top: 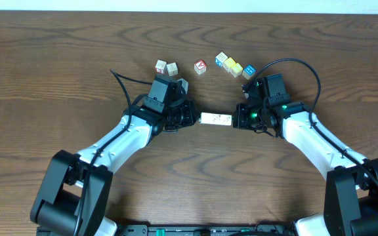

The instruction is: Lift 3 blocks

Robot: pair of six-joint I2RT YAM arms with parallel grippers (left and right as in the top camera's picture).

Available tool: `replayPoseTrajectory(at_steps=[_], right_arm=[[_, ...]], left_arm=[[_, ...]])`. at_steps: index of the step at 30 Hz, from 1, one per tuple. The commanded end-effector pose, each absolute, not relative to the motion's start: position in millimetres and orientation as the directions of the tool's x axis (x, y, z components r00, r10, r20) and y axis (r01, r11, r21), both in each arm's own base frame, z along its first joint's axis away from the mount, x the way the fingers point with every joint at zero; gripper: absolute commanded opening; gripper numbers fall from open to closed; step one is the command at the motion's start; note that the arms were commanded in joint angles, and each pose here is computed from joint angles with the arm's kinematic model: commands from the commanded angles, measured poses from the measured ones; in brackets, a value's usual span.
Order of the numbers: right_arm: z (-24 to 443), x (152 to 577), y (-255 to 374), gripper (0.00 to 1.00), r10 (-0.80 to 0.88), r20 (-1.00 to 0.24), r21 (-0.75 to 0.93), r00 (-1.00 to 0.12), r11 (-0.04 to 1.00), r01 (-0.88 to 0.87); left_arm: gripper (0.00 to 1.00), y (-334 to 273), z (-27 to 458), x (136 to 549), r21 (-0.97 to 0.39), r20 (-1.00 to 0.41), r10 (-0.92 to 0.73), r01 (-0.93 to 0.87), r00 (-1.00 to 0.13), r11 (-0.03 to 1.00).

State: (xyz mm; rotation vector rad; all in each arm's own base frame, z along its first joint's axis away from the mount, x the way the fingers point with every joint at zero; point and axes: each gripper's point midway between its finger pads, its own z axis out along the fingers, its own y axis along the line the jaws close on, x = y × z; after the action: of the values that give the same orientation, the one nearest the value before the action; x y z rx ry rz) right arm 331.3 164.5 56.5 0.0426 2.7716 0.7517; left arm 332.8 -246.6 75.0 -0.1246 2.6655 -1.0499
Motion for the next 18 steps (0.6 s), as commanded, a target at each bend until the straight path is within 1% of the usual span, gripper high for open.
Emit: replayPoseTrajectory(at_steps=[1,18], right_arm=[[73.8,330.9,182.2,0.01,0.082,-0.256,0.562,-0.963,0.823,-0.079],[84.6,333.2,186.4,0.01,0.077,-0.251,0.579,-0.965,0.811,-0.086]], left_arm=[[0.07,-258.7,90.6,328.9,-0.719,-0.211,-0.156,0.045,-0.965,0.693],[0.07,-258.8,91.0,329.1,-0.723,-0.198,-0.169,0.027,-0.966,0.69]])
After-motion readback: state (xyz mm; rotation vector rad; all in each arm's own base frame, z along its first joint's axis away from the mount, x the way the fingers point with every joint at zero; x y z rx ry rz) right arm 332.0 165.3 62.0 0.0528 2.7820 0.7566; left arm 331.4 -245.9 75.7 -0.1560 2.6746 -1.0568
